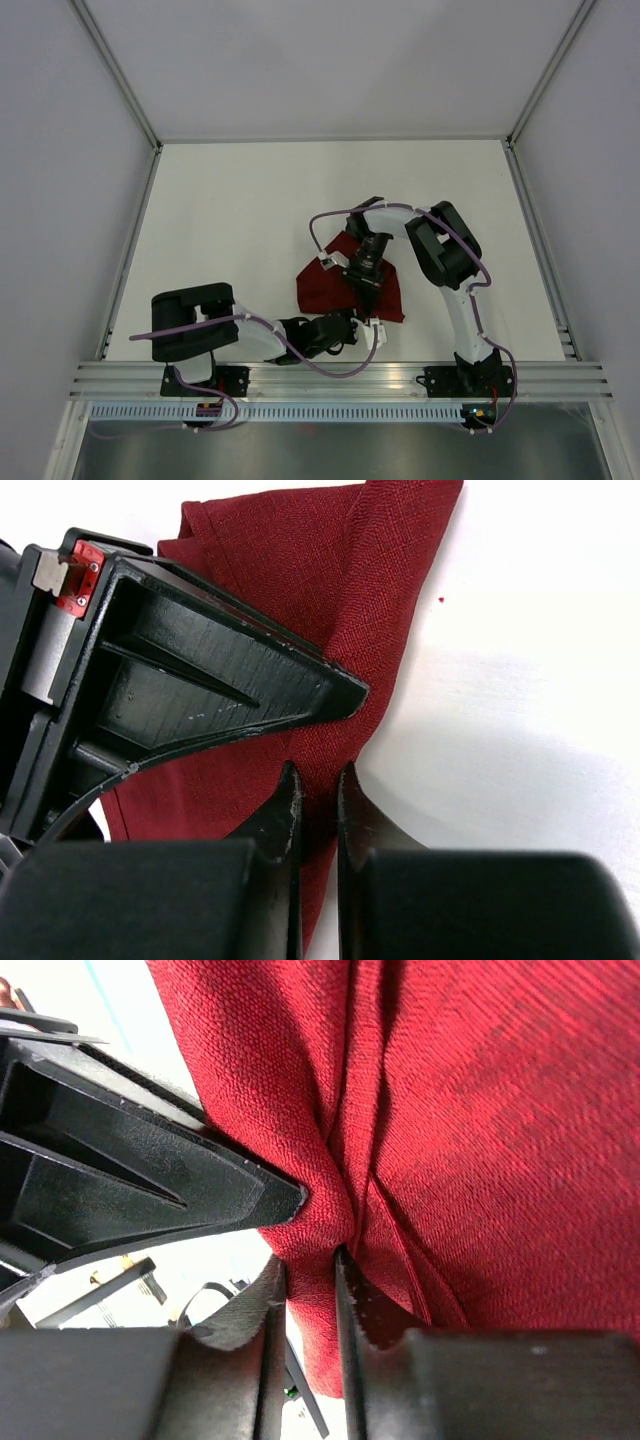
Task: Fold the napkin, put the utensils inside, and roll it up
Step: Roll the napkin with the utensil
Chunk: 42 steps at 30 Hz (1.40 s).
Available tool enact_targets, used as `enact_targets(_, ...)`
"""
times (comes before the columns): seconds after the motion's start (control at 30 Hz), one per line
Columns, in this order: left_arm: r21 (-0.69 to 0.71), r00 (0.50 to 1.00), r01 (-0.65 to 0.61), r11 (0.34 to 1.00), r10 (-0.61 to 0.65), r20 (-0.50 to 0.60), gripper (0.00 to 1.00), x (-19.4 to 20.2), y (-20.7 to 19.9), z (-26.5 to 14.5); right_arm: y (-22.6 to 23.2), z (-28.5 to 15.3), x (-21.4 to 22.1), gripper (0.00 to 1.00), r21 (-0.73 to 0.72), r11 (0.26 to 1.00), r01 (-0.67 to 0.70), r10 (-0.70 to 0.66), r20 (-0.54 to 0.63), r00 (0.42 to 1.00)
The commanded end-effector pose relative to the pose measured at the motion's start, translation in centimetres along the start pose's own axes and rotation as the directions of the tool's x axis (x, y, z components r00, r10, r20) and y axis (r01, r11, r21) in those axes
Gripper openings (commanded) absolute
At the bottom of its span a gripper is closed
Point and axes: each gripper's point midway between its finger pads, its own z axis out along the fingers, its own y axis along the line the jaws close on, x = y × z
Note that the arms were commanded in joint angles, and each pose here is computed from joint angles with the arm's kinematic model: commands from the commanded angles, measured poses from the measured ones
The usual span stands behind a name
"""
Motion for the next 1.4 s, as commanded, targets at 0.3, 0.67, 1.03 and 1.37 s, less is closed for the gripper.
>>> enact_targets(0.3, 0.093, 0.99, 0.138, 0.986, -0.138, -0.011, 0.02, 1.3, -2.9, -0.3, -6.1, -7.7, -4.3, 0.36, 0.185, 0.98, 0.067, -0.133, 0.369, 0.92)
enact_targets(0.67, 0.095, 0.992, 0.129, 0.987, -0.129, -0.006, 0.02, 1.4, -2.9, -0.5, -7.4, -12.5, -4.9, 0.44, 0.272, 0.962, 0.002, -0.157, 0.55, 0.821)
enact_targets(1.03, 0.104, 0.992, 0.13, 0.986, -0.13, -0.007, 0.02, 1.6, -3.1, -0.6, -9.7, -15.1, -1.4, 0.65, 0.303, 0.949, -0.087, -0.117, 0.596, 0.794)
enact_targets(1.37, 0.107, 0.991, 0.133, 0.985, -0.134, -0.004, 0.02, 1.5, -3.0, -0.5, -8.7, -11.1, 0.7, 0.72, 0.154, 0.988, -0.003, -0.081, 0.535, 0.841)
